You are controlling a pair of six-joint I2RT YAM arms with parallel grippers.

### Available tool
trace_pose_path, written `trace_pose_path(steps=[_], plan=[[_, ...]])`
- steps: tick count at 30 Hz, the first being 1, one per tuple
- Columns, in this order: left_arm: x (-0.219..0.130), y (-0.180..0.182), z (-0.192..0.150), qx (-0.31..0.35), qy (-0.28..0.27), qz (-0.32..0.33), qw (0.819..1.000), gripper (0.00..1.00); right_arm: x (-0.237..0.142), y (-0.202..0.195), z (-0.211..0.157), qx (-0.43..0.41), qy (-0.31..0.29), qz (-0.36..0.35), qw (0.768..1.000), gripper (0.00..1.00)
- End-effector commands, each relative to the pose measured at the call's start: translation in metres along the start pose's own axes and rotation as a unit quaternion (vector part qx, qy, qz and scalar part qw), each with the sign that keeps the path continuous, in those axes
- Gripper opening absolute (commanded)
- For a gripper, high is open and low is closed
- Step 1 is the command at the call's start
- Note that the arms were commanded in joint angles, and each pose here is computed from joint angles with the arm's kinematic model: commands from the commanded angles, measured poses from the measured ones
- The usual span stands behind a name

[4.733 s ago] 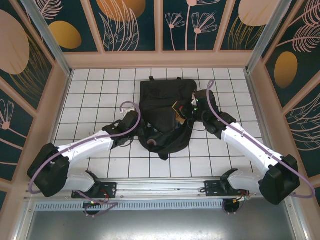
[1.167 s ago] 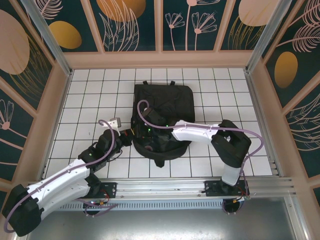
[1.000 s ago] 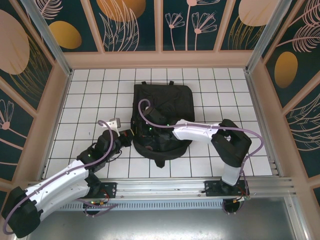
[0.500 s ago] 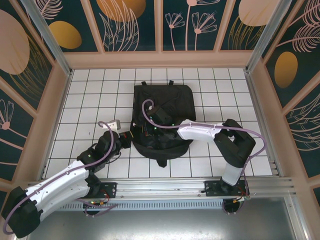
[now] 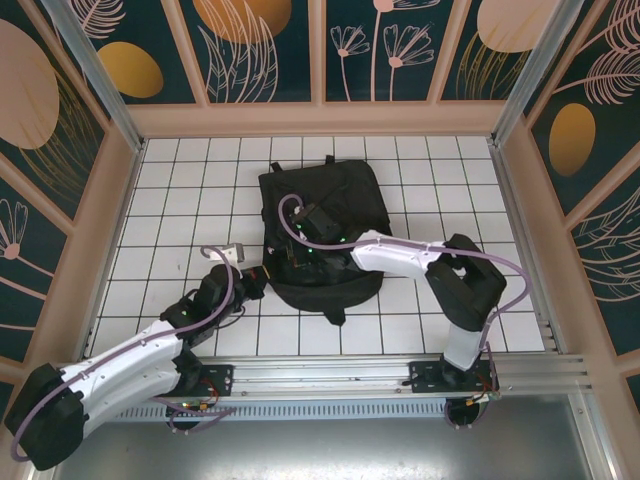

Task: Pack books, pencil case, and school supplies into a backpack

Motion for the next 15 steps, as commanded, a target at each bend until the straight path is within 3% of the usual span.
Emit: trace_pose_path(steps=[1,5,9,12,15], plan=[[0.001,-0.007,-0.011,-0.008,0.022,-0.026,0.999,0.0,0.013,0.001,0.011,-0.027,-0.025,-0.023,0.999,0.09],[-0.003,-0.003,-0.008,-0.006,0.013,-0.014,1.0,0.0,0.026,0.004,0.004,-0.03,-0.012,-0.016,0.999,0.21],[-0.004,0.024,-0.015,-0.008,0.019,0.052,0.998,0.0,0.0,0.023,0.012,-0.026,-0.035,0.033,0.998,0.29],[-0.006,0.046,-0.023,-0.019,0.023,0.106,0.994,0.0,-0.023,0.036,0.014,-0.016,-0.047,0.073,0.996,0.29],[-0.003,0.046,-0.031,-0.032,0.031,0.096,0.994,0.0,-0.036,0.054,0.005,-0.009,-0.032,0.131,0.991,0.26]])
Point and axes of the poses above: each hand's point on the last joint's axis, 136 mm out from that joint toward the fingers, its own x axis out along the fingers, its own y axis along the line the jaws close on, z = x × y, the point moved 1 cm from there along -x, back along the fingers, and after that the axes turned 9 degrees about x, right-handed, at the moved point
